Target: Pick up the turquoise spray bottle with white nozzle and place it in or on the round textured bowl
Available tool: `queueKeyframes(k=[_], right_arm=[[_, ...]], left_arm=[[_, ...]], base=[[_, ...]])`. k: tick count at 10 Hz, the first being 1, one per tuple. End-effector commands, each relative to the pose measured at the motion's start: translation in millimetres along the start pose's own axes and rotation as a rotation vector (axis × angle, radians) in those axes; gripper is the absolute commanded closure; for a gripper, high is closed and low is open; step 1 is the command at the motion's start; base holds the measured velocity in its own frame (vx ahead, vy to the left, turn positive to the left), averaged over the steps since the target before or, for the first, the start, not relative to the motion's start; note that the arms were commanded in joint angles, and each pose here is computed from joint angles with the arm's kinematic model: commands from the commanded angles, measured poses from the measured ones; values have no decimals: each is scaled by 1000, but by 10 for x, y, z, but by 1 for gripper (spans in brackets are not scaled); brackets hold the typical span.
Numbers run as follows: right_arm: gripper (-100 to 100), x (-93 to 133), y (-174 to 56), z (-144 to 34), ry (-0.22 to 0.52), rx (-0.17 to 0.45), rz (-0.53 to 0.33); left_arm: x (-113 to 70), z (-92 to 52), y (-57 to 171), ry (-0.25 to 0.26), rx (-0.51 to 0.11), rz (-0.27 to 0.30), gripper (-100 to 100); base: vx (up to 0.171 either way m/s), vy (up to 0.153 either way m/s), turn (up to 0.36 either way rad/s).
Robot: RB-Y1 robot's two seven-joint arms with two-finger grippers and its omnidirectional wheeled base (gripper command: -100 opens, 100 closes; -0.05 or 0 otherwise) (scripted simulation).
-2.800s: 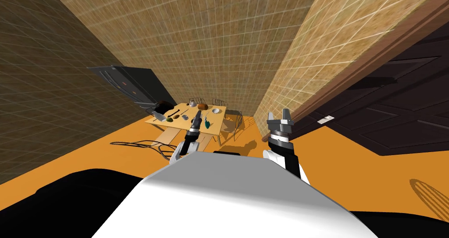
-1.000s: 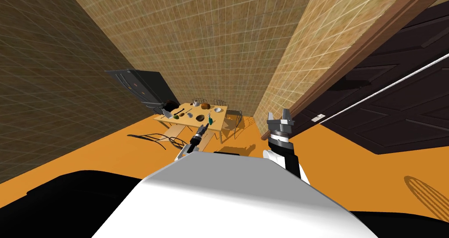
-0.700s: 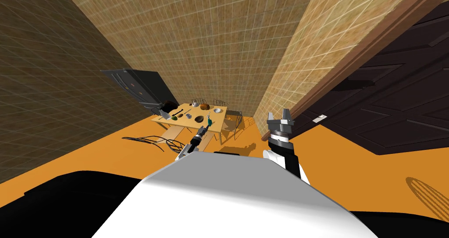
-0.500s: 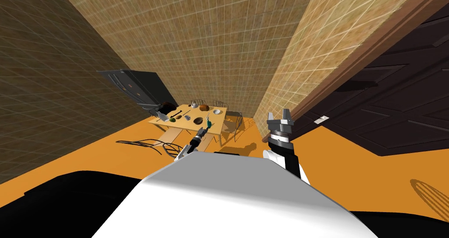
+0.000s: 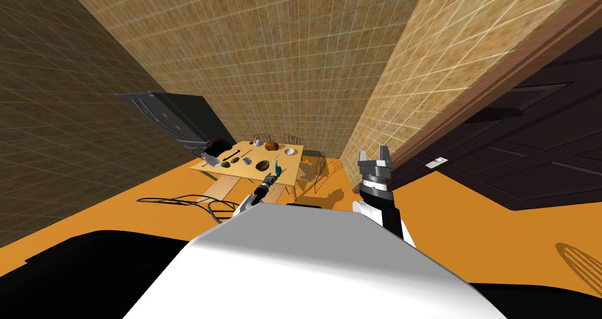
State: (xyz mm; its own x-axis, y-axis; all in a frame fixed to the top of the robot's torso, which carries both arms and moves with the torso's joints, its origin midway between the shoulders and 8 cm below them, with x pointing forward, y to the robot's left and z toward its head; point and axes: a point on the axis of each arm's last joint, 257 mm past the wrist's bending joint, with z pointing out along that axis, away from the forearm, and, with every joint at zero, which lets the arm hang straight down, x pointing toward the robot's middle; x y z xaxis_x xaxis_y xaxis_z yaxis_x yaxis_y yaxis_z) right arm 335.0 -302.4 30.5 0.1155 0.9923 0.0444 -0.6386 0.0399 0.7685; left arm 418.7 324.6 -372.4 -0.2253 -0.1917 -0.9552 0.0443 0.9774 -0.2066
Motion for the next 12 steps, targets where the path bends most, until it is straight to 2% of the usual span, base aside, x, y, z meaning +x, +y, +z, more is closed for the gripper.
queueKeyframes(k=[1,4,6,8,9,10,12], right_arm=[[0,0,0,0,0,0,0],[0,0,0,0,0,0,0],[0,0,0,0,0,0,0],[0,1,0,1,0,0,0],[0,1,0,1,0,0,0],[0,1,0,1,0,0,0],[0,1,0,1,0,0,0]], left_arm=[[166,-53,115,41,-14,51,-100],[350,-94,284,98,-31,128,-100],[439,-121,390,129,-39,175,-100],[420,-124,382,128,-39,172,-100],[424,-124,385,129,-39,174,0],[410,-48,459,126,-57,170,-100],[401,2,505,125,-69,167,-100]], base=[[163,17,-33],[139,10,-24],[26,2,-2],[0,0,0],[0,0,0],[-21,4,-91],[-35,11,-115]])
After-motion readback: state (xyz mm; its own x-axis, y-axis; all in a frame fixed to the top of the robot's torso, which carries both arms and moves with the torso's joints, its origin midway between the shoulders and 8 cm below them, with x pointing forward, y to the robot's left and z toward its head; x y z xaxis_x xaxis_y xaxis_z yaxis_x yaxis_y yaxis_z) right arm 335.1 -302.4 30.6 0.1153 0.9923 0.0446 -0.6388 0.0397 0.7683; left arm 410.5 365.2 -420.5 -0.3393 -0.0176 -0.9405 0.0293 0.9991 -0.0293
